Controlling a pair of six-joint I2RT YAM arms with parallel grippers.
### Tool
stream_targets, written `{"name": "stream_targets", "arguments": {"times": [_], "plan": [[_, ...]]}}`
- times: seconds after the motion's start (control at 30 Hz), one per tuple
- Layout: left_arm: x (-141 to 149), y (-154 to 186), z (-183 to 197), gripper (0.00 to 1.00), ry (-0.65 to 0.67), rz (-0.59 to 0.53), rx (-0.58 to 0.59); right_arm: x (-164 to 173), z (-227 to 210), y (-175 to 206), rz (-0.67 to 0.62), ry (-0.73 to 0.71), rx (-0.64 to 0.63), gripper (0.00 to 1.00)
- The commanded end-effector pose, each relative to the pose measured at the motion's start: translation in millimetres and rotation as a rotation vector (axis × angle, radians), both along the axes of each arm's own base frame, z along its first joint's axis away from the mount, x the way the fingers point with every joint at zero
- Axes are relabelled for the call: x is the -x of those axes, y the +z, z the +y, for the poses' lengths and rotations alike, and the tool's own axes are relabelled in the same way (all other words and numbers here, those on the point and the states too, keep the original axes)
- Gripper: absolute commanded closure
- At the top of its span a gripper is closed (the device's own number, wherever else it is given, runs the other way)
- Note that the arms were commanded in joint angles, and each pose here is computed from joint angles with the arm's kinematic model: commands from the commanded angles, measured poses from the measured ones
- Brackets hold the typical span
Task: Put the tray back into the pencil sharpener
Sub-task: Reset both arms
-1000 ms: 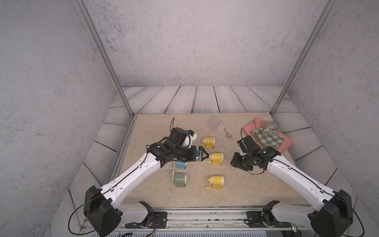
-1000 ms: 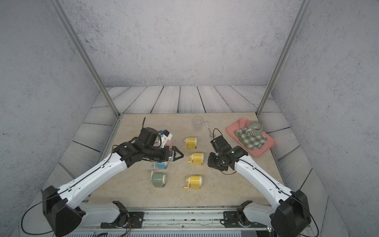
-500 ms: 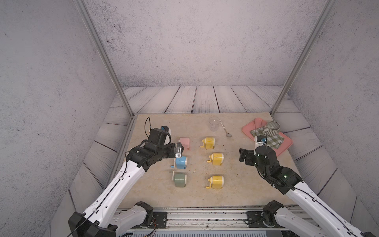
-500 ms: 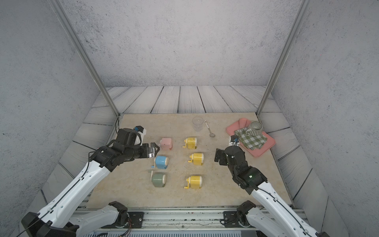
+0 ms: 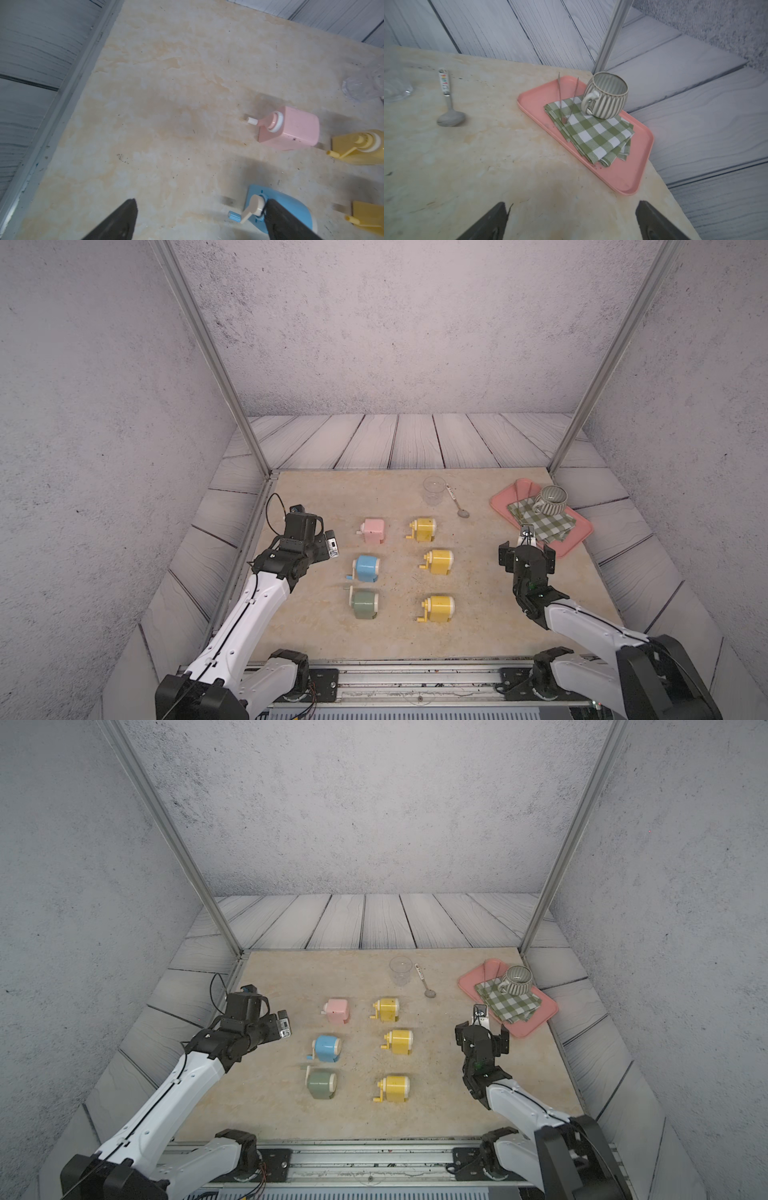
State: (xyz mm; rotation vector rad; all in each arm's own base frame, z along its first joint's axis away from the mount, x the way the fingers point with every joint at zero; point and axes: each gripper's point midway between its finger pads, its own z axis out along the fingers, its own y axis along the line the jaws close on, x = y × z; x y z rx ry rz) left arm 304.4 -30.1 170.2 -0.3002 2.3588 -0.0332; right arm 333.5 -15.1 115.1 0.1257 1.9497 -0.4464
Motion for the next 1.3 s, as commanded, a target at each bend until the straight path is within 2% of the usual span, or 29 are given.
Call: {"name": "stream_targets", "arguments": {"times": [0.0,0.07,0.13,0.23,0.27,0.33,0.43,0.5,0.6,0.7,0.8,0.87,0.97,1.27], "plan": [[-8.4,11.5,27.8,0.02,0.094,-0.119,-0.112,-24.2,-2.0,19.0,-0.163,0.006,-0.064,0.01],[-6.7,12.2,43.4,0.02,0.15,-0.174,-0.177,-37.3,3.1,10.3,-0.12,0.083,-0.078,0.01],[-5.4,18.1,55.2,0.02,0.191,-0.27,-0.225,-39.6,-12.0,-1.8,-0.14,0.024,-0.112,0.01],[0.3,21.4,68.2,0.02,0.205,-0.443,-0.319,-42.0,-14.7,-14.6,-0.123,0.038,-0.149,0.01],[2.5,21.2,71.0,0.02,0.205,-0.503,-0.34,-44.1,-15.8,-13.0,-0.153,0.04,-0.143,0.01],[5.6,17.1,80.9,0.02,0.241,-0.564,-0.334,-45.6,-15.8,-16.0,-0.123,0.039,-0.153,0.01],[2.5,-7.4,98.2,0.02,0.29,-0.501,-0.279,-53.0,-17.0,-18.3,-0.089,0.041,-0.166,0.01],[-5.1,-14.7,101.0,0.02,0.299,-0.503,-0.271,-56.9,-16.1,-21.3,-0.053,0.043,-0.173,0.01],[-26.2,-28.9,97.6,0.02,0.277,-0.483,-0.235,-61.7,-17.8,-23.2,-0.026,0.029,-0.171,0.01],[-47.2,-48.7,96.2,0.02,0.255,-0.44,-0.249,-61.3,-18.4,-23.6,-0.025,0.028,-0.171,0.01],[-67.9,-50.9,86.8,0.02,0.165,-0.398,-0.273,-61.3,-18.5,-23.2,-0.025,0.027,-0.173,0.01],[-75.9,-61.2,86.9,0.02,0.156,-0.402,-0.272,-61.3,-18.7,-23.3,-0.025,0.027,-0.172,0.01],[-92.2,-77.0,70.1,0.02,0.04,-0.383,-0.259,-61.1,-18.9,-23.2,-0.025,0.027,-0.172,0.01],[-92.1,-77.9,67.1,0.02,0.019,-0.374,-0.257,-61.2,-18.7,-22.4,-0.027,0.027,-0.171,0.01]]}}
